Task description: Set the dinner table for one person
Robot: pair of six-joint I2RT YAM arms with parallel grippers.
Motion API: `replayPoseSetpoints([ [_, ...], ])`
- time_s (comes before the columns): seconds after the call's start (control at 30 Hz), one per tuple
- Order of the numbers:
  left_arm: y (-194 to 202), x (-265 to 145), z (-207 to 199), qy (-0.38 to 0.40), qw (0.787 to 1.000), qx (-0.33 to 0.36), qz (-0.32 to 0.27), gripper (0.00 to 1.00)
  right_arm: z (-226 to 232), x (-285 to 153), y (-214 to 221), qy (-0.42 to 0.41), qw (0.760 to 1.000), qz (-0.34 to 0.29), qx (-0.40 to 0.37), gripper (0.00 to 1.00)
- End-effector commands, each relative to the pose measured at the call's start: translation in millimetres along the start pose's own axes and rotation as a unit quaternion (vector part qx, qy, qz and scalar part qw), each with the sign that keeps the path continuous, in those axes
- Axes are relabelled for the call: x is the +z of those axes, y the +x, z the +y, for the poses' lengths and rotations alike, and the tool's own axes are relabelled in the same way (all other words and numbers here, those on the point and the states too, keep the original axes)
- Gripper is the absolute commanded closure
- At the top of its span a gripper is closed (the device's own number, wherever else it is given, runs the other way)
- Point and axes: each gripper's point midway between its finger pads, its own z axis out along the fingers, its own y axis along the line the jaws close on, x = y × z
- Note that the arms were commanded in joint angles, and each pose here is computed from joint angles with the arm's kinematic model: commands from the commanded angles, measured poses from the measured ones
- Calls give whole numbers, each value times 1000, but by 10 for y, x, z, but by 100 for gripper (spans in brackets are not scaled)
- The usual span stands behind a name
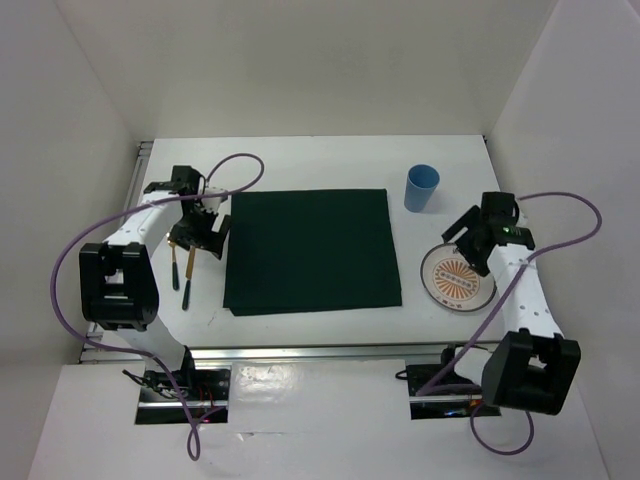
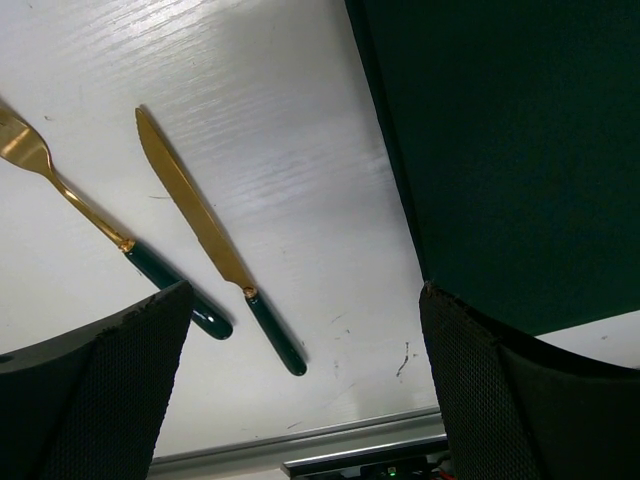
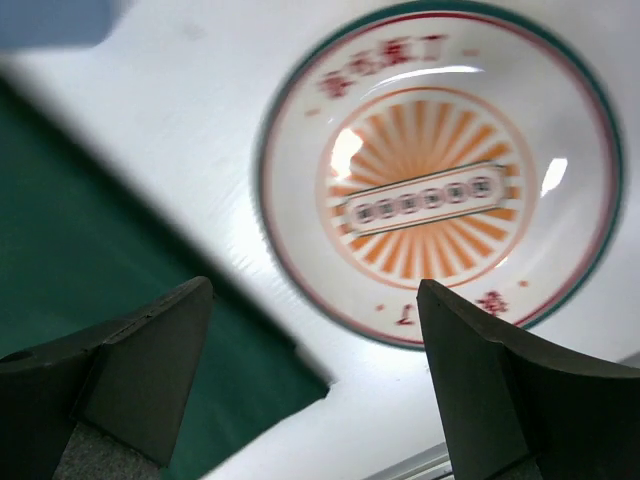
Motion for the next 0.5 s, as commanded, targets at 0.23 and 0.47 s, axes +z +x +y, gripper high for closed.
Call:
replayPoseSetpoints([
  [0.23,3,-86,-56,8,999,4,-35,1,-725,43,-153,124,970,-66,199,9],
  [0.47,-31,-41,-140,33,998,6,-48,1,-933,130,520,143,944,-11,298,9],
])
